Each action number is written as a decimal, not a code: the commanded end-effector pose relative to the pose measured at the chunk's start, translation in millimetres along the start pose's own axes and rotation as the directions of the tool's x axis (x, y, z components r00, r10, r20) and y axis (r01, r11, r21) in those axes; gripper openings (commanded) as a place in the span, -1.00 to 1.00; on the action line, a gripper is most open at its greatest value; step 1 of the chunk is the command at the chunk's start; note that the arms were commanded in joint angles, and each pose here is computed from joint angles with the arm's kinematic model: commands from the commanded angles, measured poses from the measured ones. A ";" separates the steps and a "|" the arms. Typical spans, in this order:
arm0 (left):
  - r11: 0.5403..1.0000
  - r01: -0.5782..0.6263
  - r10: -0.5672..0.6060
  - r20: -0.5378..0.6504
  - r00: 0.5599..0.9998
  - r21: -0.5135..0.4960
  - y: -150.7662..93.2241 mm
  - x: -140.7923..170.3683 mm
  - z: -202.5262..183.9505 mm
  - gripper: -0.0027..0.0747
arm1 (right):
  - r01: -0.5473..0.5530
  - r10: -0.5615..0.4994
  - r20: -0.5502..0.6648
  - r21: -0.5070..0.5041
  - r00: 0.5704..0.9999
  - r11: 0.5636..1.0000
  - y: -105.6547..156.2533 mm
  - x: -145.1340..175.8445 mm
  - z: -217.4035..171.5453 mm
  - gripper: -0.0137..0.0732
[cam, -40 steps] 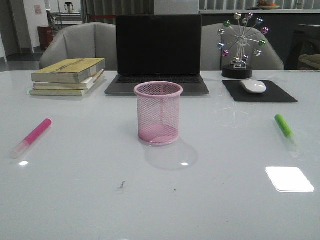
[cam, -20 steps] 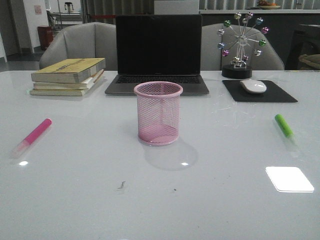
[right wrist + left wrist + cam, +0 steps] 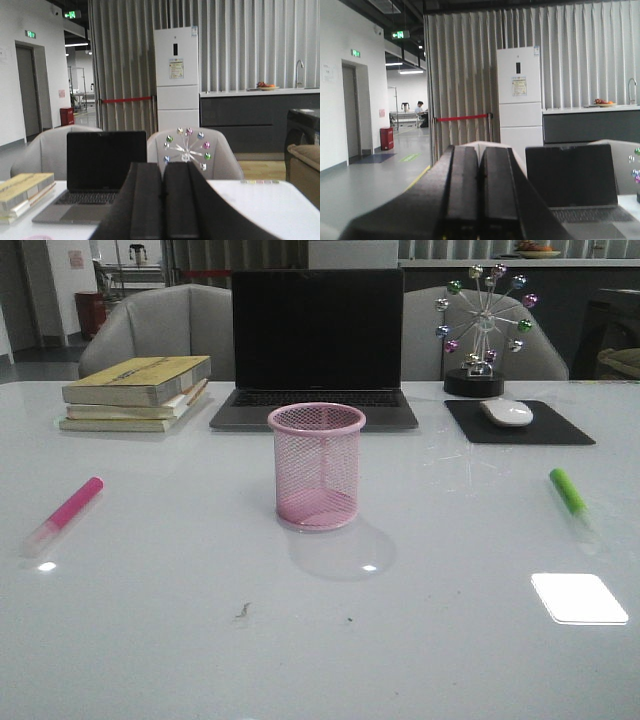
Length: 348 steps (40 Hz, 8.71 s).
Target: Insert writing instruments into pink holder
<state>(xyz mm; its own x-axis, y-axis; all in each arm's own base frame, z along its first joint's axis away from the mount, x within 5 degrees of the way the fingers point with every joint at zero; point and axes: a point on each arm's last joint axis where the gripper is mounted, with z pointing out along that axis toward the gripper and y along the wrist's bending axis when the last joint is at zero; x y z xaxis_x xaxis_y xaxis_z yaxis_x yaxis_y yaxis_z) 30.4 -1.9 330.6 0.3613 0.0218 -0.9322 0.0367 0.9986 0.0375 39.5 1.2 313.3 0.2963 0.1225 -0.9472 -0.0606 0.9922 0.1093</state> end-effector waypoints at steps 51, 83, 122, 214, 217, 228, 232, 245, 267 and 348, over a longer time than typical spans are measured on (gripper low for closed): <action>0.990 0.115 -0.042 -0.605 0.795 0.082 -10.6 17.3 146.0 0.11 | 0.091 -0.080 -0.501 -0.002 0.862 0.996 0.8 2.8 97.5 0.56; 0.983 0.155 -0.046 -0.682 0.730 0.099 -14.5 23.7 139.9 0.11 | 0.007 0.027 -0.822 0.038 0.569 0.999 0.3 48.9 182.0 0.54; 0.983 0.155 -0.047 -0.680 0.731 0.099 -14.5 23.6 140.0 0.11 | 0.025 0.052 -0.960 0.061 0.277 0.998 -14.5 178.4 295.6 0.54; 0.981 0.161 -0.041 -0.703 0.710 0.106 -15.5 25.5 138.0 0.11 | -0.037 -0.107 -0.584 -0.229 0.805 0.973 93.5 35.6 340.8 -0.60; 0.981 0.163 -0.040 -0.708 0.705 0.107 -15.7 26.0 137.4 0.11 | -0.047 -0.098 -0.509 -0.264 0.855 0.963 108.8 33.8 329.9 -0.60; 0.972 0.213 -0.073 -0.731 0.679 0.100 -18.7 27.1 135.4 0.11 | -0.078 -0.017 -0.242 -0.377 0.970 0.923 167.3 93.1 292.0 -0.60; 0.970 0.220 -0.069 -0.748 0.660 0.105 -19.6 28.5 133.6 0.11 | -0.080 -0.039 -0.281 -0.400 0.959 0.913 182.1 124.6 290.7 -0.60; 0.969 0.223 -0.066 -0.755 0.652 0.108 -20.0 29.1 132.7 0.11 | -0.075 -0.065 -0.328 -0.396 0.943 0.915 188.5 174.1 292.1 -0.60; 0.970 0.215 -0.060 -0.754 0.654 0.110 -19.6 29.2 132.8 -0.07 | -0.071 -0.095 -0.381 -0.397 0.920 0.915 188.1 185.7 290.4 0.34; 0.987 0.111 0.004 -0.713 0.701 0.115 -12.8 24.7 162.3 0.47 | 0.152 -0.079 -0.728 0.035 0.681 0.988 -6.4 0.6 57.5 0.27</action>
<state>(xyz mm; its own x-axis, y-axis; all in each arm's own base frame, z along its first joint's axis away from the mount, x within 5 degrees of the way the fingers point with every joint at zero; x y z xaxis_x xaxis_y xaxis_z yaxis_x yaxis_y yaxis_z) 176.6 -20.4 344.2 -0.4798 0.0965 -0.8721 0.1991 0.9800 -0.0011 92.2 -2.0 315.3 -0.5696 -0.0110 -0.8218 0.0021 0.9999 -0.0149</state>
